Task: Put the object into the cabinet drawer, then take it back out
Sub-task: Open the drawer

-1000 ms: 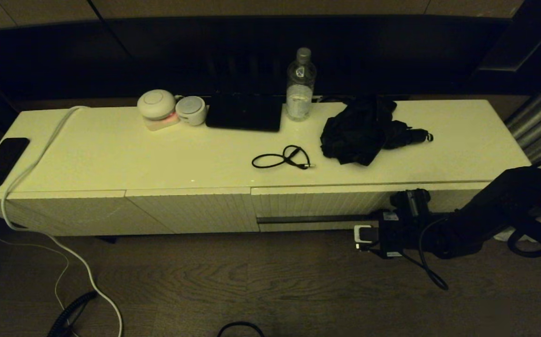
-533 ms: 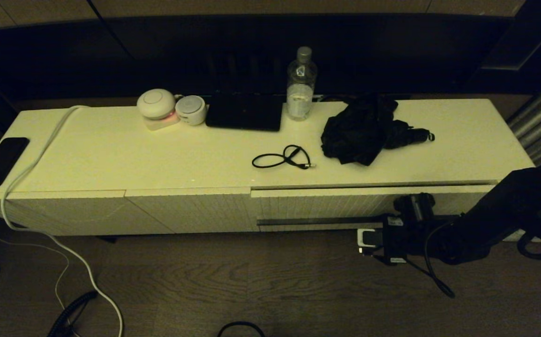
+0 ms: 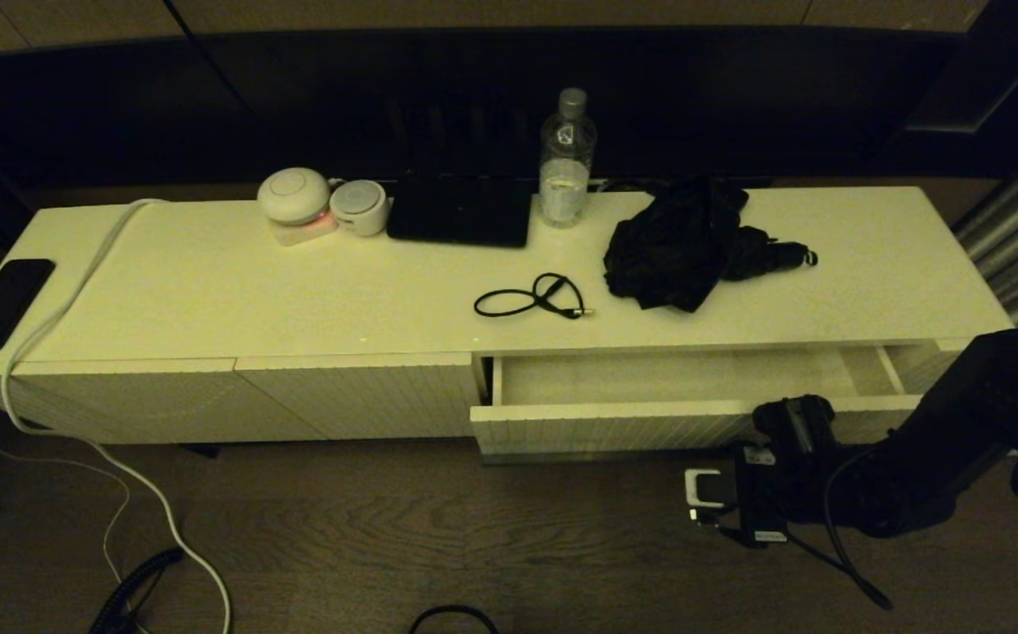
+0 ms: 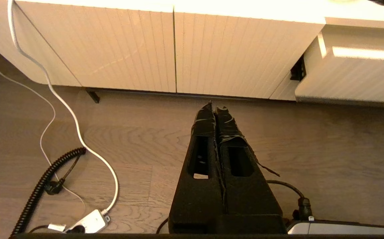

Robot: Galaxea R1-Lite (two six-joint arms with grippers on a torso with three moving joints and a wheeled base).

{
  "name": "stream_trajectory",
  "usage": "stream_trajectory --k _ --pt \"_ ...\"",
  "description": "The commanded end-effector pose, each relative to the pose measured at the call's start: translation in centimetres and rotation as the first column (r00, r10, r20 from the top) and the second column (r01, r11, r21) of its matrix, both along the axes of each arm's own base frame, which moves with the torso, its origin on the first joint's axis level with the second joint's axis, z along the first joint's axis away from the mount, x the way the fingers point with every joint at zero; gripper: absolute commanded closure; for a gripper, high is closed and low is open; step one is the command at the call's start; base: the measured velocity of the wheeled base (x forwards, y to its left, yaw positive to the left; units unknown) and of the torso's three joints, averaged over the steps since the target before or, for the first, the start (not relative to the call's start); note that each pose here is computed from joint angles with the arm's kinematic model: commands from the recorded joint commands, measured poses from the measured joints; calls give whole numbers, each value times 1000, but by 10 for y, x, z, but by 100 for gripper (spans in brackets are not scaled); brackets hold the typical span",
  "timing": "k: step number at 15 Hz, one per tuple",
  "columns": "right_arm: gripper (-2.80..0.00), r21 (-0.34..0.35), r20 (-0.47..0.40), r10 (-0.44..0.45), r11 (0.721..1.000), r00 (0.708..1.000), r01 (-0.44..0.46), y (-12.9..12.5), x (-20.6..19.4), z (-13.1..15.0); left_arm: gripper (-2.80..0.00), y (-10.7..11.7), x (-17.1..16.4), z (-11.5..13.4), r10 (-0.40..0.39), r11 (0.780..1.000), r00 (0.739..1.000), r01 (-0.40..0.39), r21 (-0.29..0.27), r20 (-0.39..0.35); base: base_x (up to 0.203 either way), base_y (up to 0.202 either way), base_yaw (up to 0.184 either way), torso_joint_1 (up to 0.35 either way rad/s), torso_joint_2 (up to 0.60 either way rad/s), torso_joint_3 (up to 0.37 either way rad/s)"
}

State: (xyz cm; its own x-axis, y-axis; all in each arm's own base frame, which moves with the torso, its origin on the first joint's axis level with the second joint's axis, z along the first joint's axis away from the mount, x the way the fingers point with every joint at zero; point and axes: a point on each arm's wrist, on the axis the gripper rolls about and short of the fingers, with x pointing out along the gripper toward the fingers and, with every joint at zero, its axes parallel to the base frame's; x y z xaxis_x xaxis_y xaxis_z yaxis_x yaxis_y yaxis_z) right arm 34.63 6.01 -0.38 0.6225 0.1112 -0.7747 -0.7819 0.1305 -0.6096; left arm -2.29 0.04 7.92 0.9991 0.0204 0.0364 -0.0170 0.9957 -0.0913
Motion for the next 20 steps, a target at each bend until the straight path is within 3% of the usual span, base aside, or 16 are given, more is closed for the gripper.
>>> stream_trajectory --k 1,10,12,20 --pt "-280 9 -23 6 1000 1000 -6 0 -13 -4 0 0 0 0 1 1000 1000 -1 -1 2 0 0 0 0 0 0" --pt "-280 52 -135 10 999 991 -3 6 -64 -11 0 0 0 0 1 1000 1000 -1 -1 2 0 0 0 0 0 0" --pt "-280 60 -111 19 998 994 -12 8 -68 -4 0 0 0 0 1 1000 1000 -1 -1 2 0 0 0 0 0 0" --pt "-280 109 97 25 993 995 -35 -3 -117 77 0 0 0 0 1 1000 1000 -1 -1 2 0 0 0 0 0 0"
